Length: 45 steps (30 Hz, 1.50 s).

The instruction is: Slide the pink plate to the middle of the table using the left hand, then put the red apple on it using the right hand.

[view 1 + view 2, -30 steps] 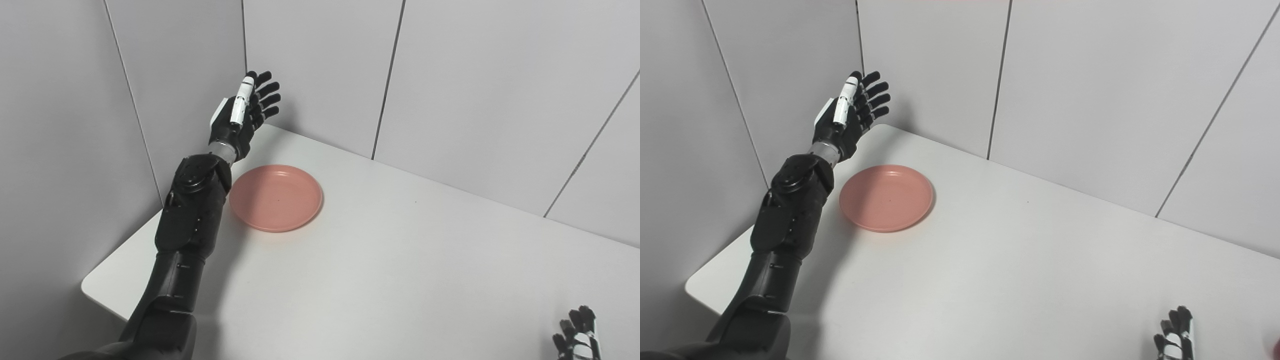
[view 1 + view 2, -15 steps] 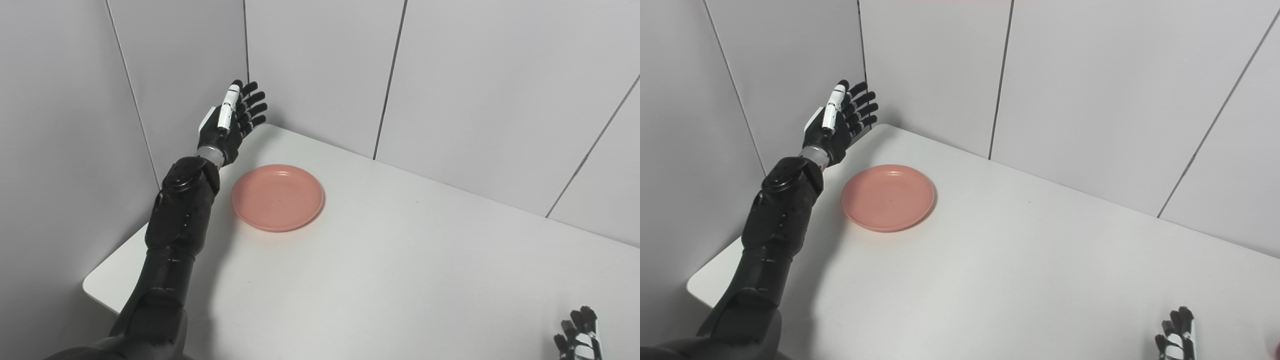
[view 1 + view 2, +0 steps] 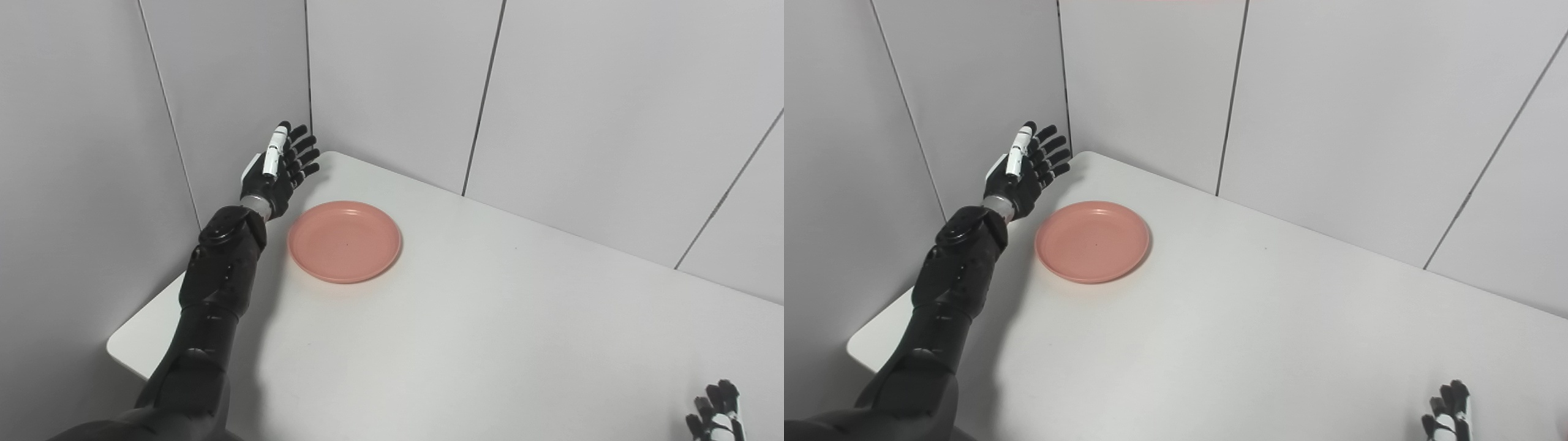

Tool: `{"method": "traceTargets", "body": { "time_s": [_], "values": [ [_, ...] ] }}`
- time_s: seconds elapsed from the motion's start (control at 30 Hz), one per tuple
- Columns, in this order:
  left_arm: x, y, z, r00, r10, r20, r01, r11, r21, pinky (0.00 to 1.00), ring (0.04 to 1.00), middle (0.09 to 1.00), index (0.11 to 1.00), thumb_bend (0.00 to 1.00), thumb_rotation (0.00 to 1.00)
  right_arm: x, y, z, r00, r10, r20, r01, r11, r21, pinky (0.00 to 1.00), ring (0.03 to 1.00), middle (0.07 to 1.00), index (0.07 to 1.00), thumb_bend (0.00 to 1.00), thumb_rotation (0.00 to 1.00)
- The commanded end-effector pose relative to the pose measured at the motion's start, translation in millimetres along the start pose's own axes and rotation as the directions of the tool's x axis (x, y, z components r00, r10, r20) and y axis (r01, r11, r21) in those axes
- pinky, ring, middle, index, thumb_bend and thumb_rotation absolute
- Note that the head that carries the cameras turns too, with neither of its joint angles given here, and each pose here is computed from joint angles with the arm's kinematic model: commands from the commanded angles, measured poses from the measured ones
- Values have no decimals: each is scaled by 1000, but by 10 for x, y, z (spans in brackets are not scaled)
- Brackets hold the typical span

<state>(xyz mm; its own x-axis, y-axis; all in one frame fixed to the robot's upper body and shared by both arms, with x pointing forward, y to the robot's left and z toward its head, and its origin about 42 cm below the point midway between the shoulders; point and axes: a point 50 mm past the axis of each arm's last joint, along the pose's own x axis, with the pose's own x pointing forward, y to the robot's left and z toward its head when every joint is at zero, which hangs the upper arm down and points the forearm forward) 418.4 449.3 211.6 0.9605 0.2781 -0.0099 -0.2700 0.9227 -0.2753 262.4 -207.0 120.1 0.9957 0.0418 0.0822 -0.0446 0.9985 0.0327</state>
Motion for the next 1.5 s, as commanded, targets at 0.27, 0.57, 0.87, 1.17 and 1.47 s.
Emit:
{"method": "traceTargets", "body": {
  "time_s": [0.27,0.57,0.87,1.17,1.47],
  "values": [
    [96,36,313,996,-18,86,20,1000,-20,900,901,911,894,323,1000,54,-19,146,998,7,57,-8,1000,17,1000,1000,1000,1000,0,1000],
    [63,100,329,996,-21,83,21,1000,-1,912,912,922,907,308,1000,55,-31,139,999,8,51,-9,1000,11,1000,1000,1000,1000,0,1000],
    [42,187,296,997,-7,71,6,1000,5,893,894,896,880,324,1000,53,-42,130,999,4,44,-4,1000,1,1000,1000,1000,1000,9,1000],
    [34,252,274,998,10,63,-10,1000,12,872,864,862,855,324,1000,46,-51,143,999,12,45,-13,1000,7,1000,1000,1000,1000,18,1000],
    [18,320,216,999,25,47,-26,999,29,861,872,875,857,320,1000,38,-67,146,999,7,41,-7,1000,5,1000,1000,1000,1000,10,1000]
  ]
}}
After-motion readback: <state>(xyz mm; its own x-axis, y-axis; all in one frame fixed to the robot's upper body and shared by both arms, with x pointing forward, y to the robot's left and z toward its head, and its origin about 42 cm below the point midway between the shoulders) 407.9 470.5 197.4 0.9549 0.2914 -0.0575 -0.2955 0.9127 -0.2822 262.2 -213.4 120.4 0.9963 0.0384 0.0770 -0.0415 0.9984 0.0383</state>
